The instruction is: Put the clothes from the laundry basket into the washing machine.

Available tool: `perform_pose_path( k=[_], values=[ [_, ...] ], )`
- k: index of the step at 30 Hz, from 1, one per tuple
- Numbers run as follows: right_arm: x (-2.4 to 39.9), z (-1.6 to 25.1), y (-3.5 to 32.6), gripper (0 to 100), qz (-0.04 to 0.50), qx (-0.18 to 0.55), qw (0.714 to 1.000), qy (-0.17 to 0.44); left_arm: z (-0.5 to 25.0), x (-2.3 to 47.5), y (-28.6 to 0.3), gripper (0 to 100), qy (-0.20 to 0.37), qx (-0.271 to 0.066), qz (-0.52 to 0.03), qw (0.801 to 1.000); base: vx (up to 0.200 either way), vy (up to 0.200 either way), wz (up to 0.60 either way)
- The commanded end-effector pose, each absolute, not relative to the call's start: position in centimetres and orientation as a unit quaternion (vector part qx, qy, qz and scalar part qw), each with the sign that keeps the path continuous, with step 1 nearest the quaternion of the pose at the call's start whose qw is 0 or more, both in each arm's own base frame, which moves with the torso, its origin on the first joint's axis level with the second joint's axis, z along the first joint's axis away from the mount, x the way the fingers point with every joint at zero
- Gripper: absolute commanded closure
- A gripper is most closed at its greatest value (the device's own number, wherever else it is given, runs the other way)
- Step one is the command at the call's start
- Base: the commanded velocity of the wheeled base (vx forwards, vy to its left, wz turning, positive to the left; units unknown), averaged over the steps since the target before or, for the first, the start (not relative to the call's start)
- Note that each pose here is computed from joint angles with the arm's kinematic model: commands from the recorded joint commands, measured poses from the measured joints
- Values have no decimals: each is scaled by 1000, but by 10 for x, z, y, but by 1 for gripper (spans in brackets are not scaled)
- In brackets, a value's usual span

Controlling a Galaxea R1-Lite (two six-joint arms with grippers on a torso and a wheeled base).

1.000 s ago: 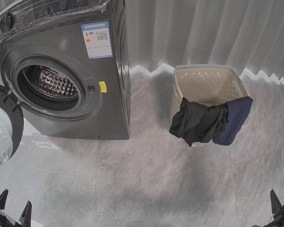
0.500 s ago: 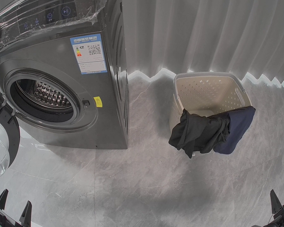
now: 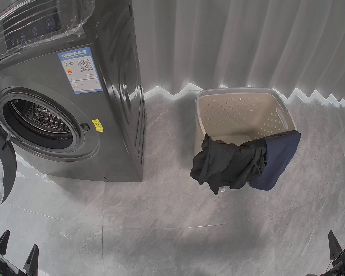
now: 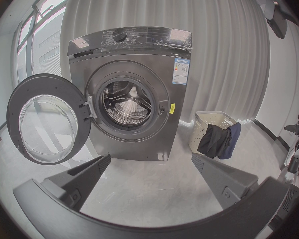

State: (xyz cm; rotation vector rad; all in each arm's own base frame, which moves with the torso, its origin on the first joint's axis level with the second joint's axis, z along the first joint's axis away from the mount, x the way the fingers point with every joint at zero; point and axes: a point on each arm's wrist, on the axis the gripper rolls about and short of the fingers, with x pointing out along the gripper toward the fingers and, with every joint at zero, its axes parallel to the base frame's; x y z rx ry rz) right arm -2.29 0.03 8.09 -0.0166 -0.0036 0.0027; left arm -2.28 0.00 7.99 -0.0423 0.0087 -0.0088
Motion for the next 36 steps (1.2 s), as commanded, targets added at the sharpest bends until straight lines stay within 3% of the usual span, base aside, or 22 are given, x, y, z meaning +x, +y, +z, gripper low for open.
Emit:
perform_pose_path(
  k=[1,19,31,36],
  values=[
    [-23,76,0,0,2,-8,1000,-1,75,-23,0,0,4,-21,-5,1000,0,-200,0],
    [-23,76,0,0,2,-8,1000,-1,75,-23,0,0,4,-22,-5,1000,0,-200,0],
    [-23,76,0,0,2,-8,1000,-1,75,-23,0,0,4,-23,-5,1000,0,0,0],
    [-23,76,0,0,2,-8,1000,-1,75,-23,0,0,4,-22,-5,1000,200,0,0]
  ],
)
